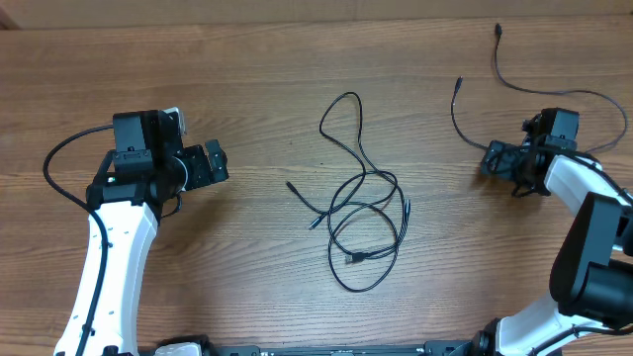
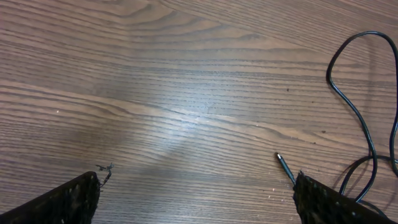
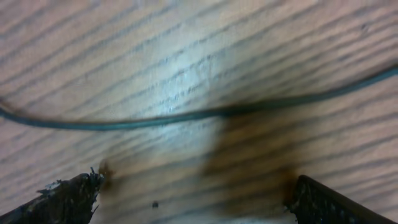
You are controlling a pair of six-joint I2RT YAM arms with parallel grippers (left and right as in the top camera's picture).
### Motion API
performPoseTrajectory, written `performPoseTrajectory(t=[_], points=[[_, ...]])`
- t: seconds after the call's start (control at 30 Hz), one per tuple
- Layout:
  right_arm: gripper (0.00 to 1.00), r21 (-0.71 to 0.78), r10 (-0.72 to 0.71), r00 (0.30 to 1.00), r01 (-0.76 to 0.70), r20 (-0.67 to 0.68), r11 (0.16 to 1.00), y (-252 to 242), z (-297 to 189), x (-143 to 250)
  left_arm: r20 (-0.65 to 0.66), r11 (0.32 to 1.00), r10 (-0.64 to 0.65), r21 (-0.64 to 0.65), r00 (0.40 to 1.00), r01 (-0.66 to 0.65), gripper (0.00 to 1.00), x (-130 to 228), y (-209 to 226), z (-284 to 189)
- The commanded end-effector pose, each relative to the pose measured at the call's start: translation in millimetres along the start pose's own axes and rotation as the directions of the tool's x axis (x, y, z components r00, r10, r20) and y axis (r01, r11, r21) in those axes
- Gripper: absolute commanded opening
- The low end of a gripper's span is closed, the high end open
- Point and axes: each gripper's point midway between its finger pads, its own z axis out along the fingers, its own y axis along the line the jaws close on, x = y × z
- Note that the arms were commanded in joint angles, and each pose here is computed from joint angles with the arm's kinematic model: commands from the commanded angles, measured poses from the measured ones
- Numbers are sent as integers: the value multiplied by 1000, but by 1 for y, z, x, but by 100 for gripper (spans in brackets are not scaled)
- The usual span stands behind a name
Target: Untangle cables
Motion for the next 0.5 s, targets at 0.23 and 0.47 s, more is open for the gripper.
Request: performPoseTrajectory(t=[0.23,0.47], points=[[100,64,6,1000,-6,1,998,-13,19,10,15,1000,24,-5,1000,-24,100,-3,0,-3],[100,61,6,999,-8,33,998,-14,33,3,15,1000,24,-5,1000,-24,99,-3,0,-3]])
